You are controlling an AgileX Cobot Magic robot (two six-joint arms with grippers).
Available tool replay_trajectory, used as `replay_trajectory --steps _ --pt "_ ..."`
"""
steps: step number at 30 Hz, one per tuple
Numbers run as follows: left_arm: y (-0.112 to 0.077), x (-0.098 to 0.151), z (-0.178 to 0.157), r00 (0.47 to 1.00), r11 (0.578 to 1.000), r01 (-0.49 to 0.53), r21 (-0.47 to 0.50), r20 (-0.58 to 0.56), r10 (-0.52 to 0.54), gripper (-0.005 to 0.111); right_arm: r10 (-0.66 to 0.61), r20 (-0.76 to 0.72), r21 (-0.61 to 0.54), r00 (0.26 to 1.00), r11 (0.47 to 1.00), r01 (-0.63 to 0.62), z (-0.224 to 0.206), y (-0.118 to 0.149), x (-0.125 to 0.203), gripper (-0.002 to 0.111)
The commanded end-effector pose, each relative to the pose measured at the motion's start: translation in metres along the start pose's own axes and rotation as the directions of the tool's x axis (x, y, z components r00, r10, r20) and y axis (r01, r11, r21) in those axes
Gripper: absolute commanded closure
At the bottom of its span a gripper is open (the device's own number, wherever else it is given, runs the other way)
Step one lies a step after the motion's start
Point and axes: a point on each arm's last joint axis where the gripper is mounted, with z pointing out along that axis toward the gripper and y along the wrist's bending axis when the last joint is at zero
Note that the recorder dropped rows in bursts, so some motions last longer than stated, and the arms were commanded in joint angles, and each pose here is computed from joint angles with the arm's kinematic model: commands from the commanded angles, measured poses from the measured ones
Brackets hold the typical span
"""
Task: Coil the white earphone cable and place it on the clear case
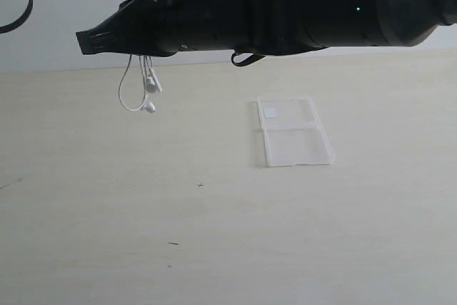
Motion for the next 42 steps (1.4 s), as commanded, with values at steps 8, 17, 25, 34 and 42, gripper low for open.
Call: replay_trajectory --steps 8,17,25,34,42 --pt "0.038 -0.001 -0.006 0.999 0.985 0.033 -0.168 -0.012 -0.036 0.107 0.028 -0.011 -0.004 1.000 1.000 -0.029 0.001 0.000 0.004 0.108" --pt "0.048 0.002 -0.008 0.998 0.973 0.040 -0.229 -0.048 -0.052 0.107 0.047 -0.039 -0.074 0.998 0.996 -0.050 -0.001 0.006 0.013 0.108" --pt "0.050 0.004 -0.009 0.996 0.968 0.039 -0.248 -0.065 -0.056 0.107 -0.010 -0.068 -0.103 0.998 0.995 0.003 -0.014 0.013 0.004 0.108" --pt "0.050 0.017 -0.010 0.991 0.965 0.067 -0.253 -0.094 -0.093 0.107 -0.175 -0.182 -0.154 0.968 0.977 0.147 -0.037 0.021 0.000 0.108" --pt "0.036 0.033 -0.008 0.981 0.971 0.115 -0.210 -0.132 -0.145 0.107 -0.188 -0.207 -0.087 0.960 0.981 0.173 -0.069 0.023 -0.019 0.108"
